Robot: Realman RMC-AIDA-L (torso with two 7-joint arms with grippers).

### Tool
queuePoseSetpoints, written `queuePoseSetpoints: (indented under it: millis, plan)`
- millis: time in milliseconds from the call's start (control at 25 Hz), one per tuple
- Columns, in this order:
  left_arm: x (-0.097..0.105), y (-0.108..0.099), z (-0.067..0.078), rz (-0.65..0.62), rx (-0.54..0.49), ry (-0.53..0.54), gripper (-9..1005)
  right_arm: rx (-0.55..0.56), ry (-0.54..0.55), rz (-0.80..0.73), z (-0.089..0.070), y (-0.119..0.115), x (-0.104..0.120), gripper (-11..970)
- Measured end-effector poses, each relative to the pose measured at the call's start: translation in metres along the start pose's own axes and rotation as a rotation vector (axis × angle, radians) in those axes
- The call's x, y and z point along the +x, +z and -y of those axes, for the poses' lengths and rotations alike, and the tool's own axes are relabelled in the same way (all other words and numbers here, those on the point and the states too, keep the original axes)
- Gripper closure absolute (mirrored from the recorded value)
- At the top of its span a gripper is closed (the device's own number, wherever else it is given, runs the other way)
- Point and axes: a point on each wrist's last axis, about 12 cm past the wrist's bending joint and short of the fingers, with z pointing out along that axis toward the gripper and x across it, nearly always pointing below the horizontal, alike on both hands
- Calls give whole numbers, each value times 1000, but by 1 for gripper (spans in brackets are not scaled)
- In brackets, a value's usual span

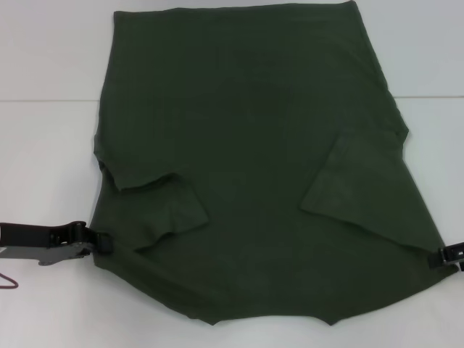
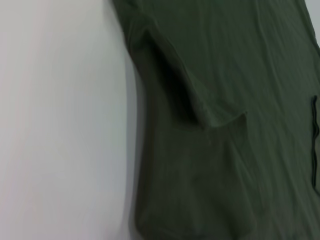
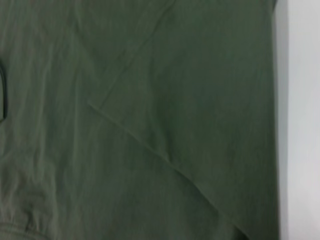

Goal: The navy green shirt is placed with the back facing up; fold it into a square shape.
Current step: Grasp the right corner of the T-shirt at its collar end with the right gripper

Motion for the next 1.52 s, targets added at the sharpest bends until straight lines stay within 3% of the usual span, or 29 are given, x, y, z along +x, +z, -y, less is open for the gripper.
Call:
queuePoseSetpoints:
  millis: [1520]
  plan:
    - [-1, 1, 1, 1, 1, 8, 959, 1, -13, -3, -4, 2, -4, 76]
